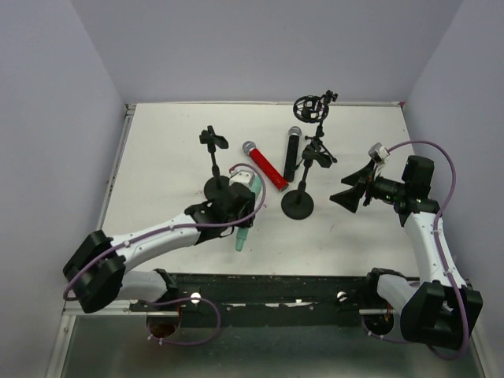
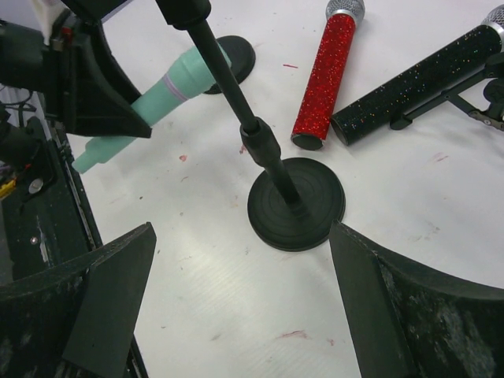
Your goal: Attach the microphones to the stand
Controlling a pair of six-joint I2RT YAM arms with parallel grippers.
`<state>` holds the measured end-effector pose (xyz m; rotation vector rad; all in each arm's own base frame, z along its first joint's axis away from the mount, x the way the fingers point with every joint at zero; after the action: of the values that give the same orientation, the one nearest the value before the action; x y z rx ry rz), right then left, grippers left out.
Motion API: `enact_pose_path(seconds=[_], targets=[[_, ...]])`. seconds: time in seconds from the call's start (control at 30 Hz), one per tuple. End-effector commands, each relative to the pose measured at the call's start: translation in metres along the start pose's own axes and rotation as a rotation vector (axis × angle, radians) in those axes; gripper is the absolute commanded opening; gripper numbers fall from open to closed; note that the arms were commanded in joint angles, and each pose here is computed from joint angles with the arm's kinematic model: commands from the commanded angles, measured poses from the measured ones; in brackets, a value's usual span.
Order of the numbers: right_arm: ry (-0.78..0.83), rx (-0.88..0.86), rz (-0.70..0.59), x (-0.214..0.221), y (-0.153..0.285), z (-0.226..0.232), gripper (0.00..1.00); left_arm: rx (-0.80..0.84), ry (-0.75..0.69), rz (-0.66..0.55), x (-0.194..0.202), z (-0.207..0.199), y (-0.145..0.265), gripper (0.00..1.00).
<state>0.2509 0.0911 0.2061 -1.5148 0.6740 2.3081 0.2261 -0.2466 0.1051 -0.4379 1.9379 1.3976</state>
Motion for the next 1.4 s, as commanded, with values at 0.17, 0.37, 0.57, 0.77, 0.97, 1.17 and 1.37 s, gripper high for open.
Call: enact_pose_path(seconds=[0.17,0.37,0.57,0.77,0.97,1.17,1.37], targets=[[0.022,0.021,0.007,-0.024,0.007,0.005,1.00,0.346,-0.069,-0.356,-0.042,-0.023,0.087,0.00],[0.081,0.023,0.059,-0.068,0.027,0.034,1.00,0.509,-0.126,-0.594,-0.087,-0.036,0.164,0.00],[0.121,-0.105,-0.010,-0.132,0.041,0.084,1.00,0.656,-0.230,-0.727,-0.135,-0.065,0.224,0.00],[0.021,-0.360,-0.094,-0.178,0.047,0.119,1.00,0.824,-0.335,-0.834,-0.199,-0.122,0.261,0.00],[0.039,-0.393,-0.090,-0.208,0.056,0.140,1.00,0.914,-0.382,-0.840,-0.242,-0.177,0.257,0.00],[0.041,-0.387,-0.095,-0.218,0.057,0.148,1.00,0.969,-0.387,-0.800,-0.253,-0.215,0.243,0.00],[0.032,-0.383,-0.101,-0.223,0.058,0.154,1.00,0.997,-0.377,-0.766,-0.250,-0.235,0.233,0.00]])
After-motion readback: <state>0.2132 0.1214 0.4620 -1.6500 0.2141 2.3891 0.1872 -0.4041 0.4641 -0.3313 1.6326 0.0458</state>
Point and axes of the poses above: each gripper's point midway between its finger pads, its own y axis back along the fingers, its own z axis along the line the jaws close on, x = y × z, the point moved 2 cm from there along y, back along the fingers, and after that the axes turned 3 degrees about -y, right-handed, at the moved point
